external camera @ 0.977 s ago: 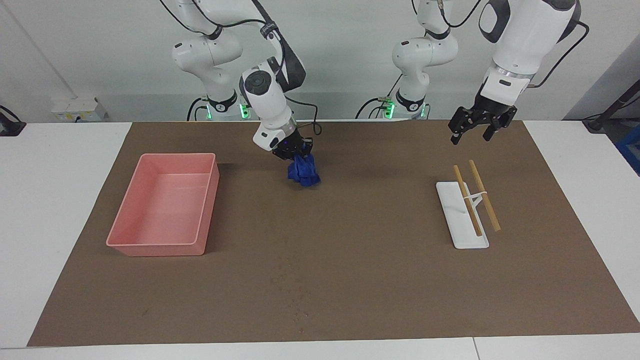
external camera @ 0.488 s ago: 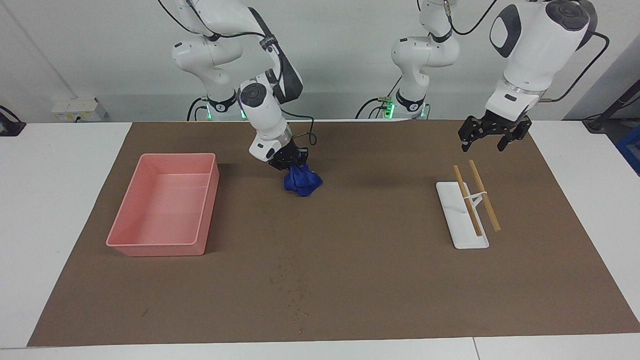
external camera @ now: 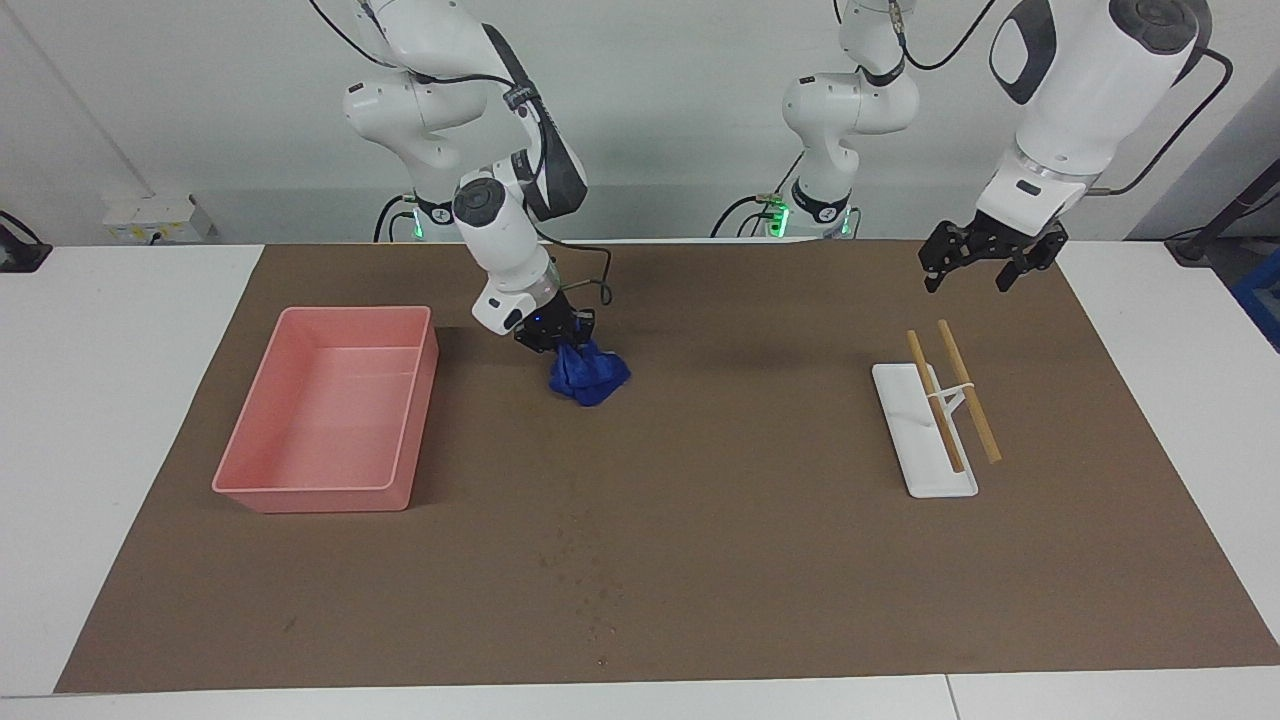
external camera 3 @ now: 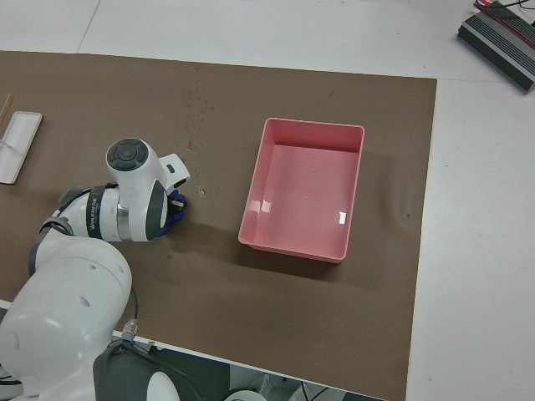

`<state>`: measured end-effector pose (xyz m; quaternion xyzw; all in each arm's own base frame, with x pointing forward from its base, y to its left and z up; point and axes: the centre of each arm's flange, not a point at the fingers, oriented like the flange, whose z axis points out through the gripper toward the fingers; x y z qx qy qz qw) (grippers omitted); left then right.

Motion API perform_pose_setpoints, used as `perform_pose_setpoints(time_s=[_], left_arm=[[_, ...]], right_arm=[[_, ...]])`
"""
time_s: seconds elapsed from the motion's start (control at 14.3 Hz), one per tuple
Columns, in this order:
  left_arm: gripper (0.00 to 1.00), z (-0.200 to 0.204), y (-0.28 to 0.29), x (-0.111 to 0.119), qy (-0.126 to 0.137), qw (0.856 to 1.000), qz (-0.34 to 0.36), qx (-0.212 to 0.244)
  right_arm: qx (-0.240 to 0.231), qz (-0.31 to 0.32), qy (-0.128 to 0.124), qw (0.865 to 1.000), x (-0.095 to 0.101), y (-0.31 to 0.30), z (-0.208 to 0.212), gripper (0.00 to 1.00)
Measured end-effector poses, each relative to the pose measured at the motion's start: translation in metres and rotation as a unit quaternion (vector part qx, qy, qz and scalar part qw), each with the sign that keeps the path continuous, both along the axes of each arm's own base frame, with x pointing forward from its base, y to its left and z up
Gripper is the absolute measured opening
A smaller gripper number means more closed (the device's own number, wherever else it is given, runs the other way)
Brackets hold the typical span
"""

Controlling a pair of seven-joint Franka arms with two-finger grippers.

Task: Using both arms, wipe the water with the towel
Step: 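Wipe the towel across the water spill with the right gripper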

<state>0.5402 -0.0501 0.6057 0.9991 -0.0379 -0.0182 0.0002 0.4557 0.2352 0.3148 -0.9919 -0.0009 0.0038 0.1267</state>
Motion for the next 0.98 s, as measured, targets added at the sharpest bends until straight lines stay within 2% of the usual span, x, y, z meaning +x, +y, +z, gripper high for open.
perform_pose_setpoints(time_s=[0.14,0.28,0.77,0.98], left_arm=[[1.00,0.021,0.002,-0.005,0.005,1.000,0.000,-0.001],[1.00,0.030,0.002,-0.007,0.003,1.000,-0.017,-0.002],[1.00,0.020,0.003,-0.007,0.015,0.999,-0.029,-0.002],[1.00,0.019,0.003,-0.007,0.015,0.999,-0.029,-0.002]], right_arm=[[0.000,-0.003,-0.007,1.000,0.002,0.000,-0.007,0.24],[0.002,-0.009,-0.025,1.000,0.007,0.001,-0.012,0.24],[0.007,0.002,-0.083,0.997,0.019,0.000,-0.015,0.24],[0.011,-0.012,-0.106,0.994,0.036,-0.005,-0.016,0.24]])
